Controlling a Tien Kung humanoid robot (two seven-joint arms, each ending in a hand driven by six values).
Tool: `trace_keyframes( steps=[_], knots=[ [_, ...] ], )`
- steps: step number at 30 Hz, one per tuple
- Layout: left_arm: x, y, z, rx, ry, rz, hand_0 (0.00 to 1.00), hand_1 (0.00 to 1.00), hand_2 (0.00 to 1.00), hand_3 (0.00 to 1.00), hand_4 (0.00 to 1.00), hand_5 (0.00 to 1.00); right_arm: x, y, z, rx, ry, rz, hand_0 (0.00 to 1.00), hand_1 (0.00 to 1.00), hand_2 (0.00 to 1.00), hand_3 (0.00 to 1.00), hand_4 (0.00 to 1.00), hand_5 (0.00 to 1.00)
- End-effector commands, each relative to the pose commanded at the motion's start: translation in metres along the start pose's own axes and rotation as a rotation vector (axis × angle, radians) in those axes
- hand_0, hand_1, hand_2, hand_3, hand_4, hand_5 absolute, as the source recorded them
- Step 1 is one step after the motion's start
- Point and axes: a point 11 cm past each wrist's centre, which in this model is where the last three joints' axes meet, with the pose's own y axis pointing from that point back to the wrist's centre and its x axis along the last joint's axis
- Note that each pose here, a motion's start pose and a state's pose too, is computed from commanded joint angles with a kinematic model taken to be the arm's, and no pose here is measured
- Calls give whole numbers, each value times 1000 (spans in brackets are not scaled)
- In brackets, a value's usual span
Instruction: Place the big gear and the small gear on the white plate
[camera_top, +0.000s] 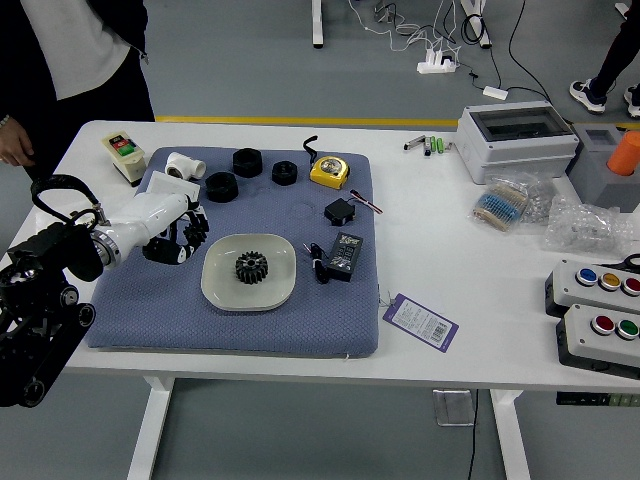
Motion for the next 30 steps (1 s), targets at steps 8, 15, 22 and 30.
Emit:
trace_keyframes(
  steps=[8, 15, 22, 30],
  knots=[
    [-4, -2, 36, -100, -47, -6, 318, 345, 402, 434, 2, 2, 0, 0, -1, 2, -1, -1, 700, 708, 735, 561, 789, 643],
    [-11, -8, 42, -107, -22, -14, 319, 347, 404, 436, 4, 2, -1, 0, -2, 4, -1, -2, 700, 707, 735, 561, 790, 644],
    [-25, -15, 47, -115, -9, -45, 320, 351, 408, 438, 16, 2, -2, 0, -3, 6, 0, -3, 700, 707, 735, 561, 789, 644],
    [-37, -19, 53, -118, -11, -78, 321, 360, 417, 449, 63, 2, -2, 0, -4, 8, 0, -3, 701, 708, 735, 562, 792, 649]
  ],
)
